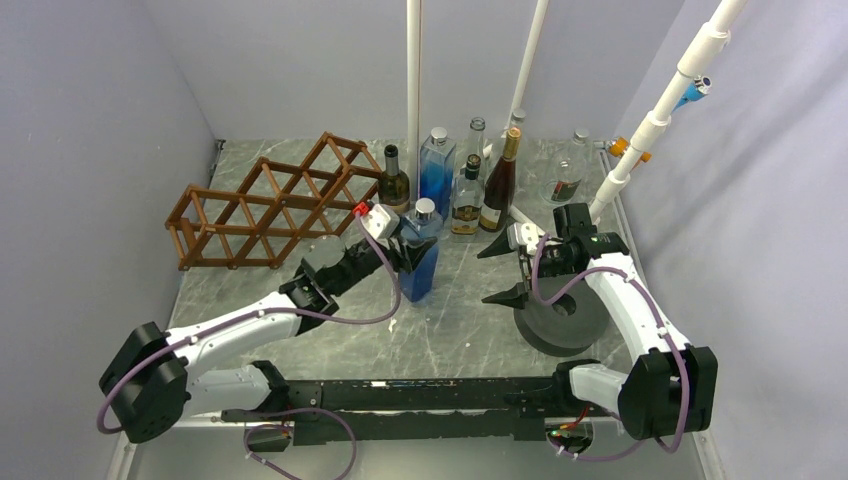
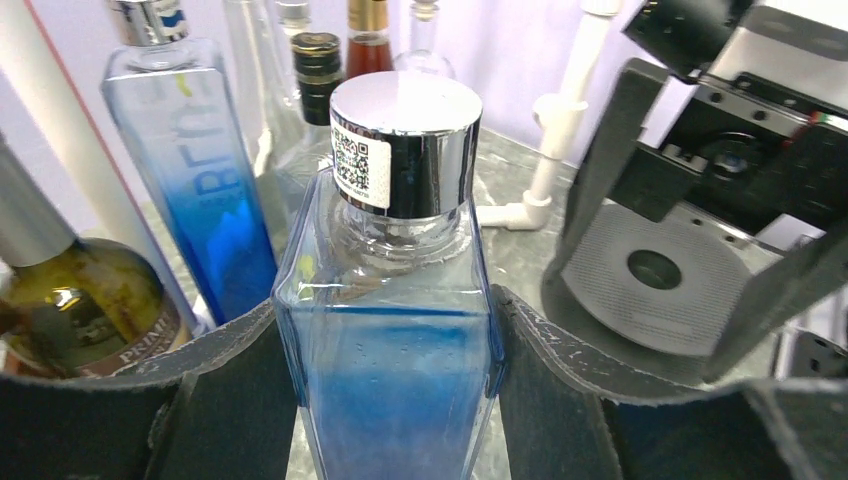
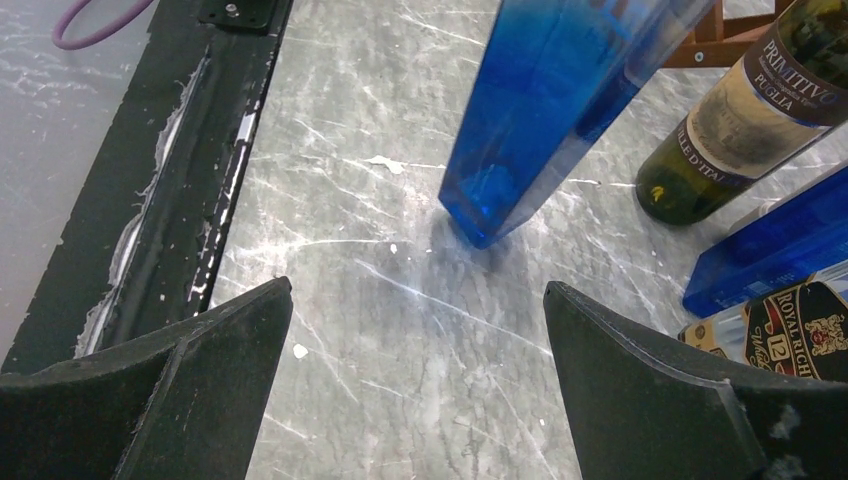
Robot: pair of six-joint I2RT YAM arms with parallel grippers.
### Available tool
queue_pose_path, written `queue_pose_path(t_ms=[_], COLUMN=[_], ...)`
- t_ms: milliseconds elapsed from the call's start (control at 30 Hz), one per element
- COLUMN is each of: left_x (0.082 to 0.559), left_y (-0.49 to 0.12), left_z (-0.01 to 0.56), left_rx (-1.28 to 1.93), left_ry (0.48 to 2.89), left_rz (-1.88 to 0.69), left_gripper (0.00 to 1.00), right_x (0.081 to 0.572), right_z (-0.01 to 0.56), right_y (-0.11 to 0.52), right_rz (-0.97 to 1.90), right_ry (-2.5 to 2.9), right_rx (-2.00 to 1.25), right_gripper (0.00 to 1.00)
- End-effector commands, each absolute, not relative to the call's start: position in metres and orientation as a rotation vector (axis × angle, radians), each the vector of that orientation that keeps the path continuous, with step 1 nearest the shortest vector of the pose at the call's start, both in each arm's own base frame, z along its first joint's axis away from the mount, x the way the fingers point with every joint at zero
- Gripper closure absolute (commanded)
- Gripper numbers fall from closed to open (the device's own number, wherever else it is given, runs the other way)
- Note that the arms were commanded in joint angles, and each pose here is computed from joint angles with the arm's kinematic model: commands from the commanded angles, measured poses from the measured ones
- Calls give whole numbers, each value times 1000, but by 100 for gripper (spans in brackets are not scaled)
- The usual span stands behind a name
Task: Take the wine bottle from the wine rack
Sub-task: Place the wine bottle at the center of the board.
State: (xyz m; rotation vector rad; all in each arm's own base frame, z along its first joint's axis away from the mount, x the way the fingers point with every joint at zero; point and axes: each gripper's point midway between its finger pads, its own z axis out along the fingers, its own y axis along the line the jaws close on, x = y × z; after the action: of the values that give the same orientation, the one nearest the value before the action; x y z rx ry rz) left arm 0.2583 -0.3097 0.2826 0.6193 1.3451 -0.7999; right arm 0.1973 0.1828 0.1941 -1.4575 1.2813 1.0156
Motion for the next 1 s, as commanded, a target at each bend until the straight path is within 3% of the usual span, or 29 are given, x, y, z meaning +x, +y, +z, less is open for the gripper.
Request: queue_pose_path(t_ms=[0, 967], left_x=[267, 354], left_y=[-285, -300], left_z=[408, 404], left_rx=[409, 200], left_ry=[960, 899], left_rz=[-761, -560], left_gripper=[100, 100], right_x=[201, 202], right_z=[199, 195], right_y=[183, 182], right_rz=[973, 969], right_ry=[1220, 1230], right_rx=[-1470, -1475], right_gripper=[0, 0])
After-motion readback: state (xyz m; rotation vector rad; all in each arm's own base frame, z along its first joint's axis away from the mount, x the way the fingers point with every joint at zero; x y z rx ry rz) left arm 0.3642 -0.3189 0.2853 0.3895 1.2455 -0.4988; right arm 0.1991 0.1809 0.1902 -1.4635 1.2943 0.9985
